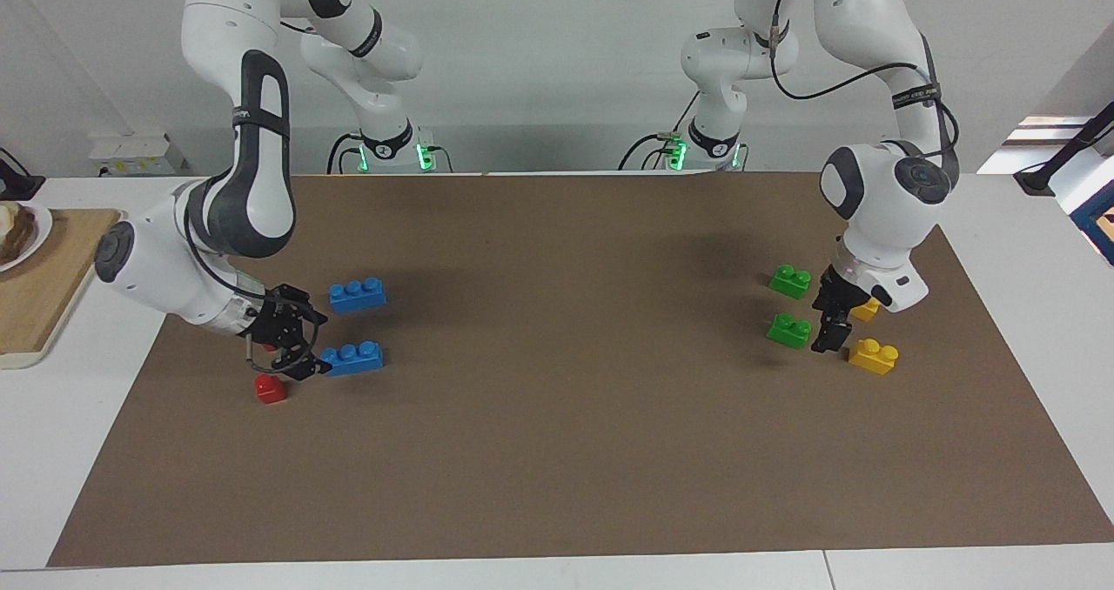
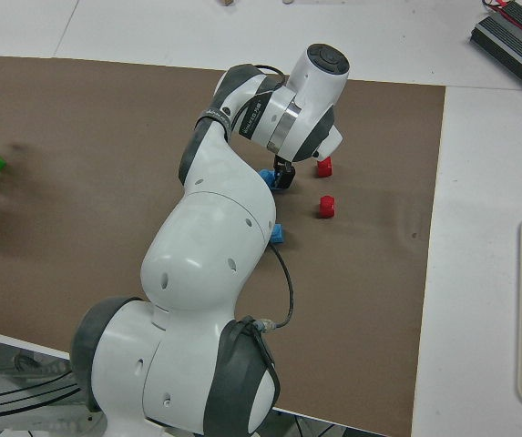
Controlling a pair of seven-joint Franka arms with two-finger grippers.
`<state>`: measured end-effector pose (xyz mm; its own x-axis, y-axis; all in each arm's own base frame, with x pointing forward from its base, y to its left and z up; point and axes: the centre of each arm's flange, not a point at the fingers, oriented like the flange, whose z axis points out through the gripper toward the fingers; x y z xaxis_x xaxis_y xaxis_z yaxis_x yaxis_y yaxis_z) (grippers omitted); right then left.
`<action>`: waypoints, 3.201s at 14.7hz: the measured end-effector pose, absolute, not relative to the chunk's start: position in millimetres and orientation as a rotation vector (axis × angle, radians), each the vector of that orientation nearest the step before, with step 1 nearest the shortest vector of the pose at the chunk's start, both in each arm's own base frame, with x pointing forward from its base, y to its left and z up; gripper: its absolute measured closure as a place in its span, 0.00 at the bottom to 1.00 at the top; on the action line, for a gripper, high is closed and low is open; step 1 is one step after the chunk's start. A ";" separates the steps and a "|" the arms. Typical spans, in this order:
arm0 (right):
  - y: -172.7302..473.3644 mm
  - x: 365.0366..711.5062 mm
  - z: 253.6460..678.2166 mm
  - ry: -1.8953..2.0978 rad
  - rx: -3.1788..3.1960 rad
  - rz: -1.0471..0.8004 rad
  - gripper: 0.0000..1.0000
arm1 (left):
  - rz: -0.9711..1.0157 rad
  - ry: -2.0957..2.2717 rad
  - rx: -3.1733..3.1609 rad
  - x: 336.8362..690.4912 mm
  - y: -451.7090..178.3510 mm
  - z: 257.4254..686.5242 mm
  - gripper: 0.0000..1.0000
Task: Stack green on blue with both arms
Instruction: 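Grasp the green brick with the left gripper while the right gripper grasps the blue brick, then lift the green brick with the left gripper while the right gripper carries the blue brick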
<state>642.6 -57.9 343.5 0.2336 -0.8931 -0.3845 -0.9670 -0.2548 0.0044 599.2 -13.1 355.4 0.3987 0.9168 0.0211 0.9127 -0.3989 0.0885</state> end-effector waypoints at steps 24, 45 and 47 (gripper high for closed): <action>-62.4 652.9 288.9 1.646 -2.282 0.439 0.00 | 0.082 1.762 2.530 596.3 -10.9 303.9 0.65; 68.0 673.3 354.5 1.851 -2.126 0.495 0.65 | 0.007 1.871 2.482 633.1 -71.0 504.0 0.65; 131.2 666.9 369.6 1.887 -2.090 0.520 0.65 | 0.008 1.874 2.478 631.5 -76.6 508.3 0.65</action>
<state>666.9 131.2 369.6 0.0839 -0.8937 -0.4408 -0.9933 -0.1101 0.0341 631.5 -76.6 508.3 0.2727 0.9620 -0.0166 0.9618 -0.2721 0.0308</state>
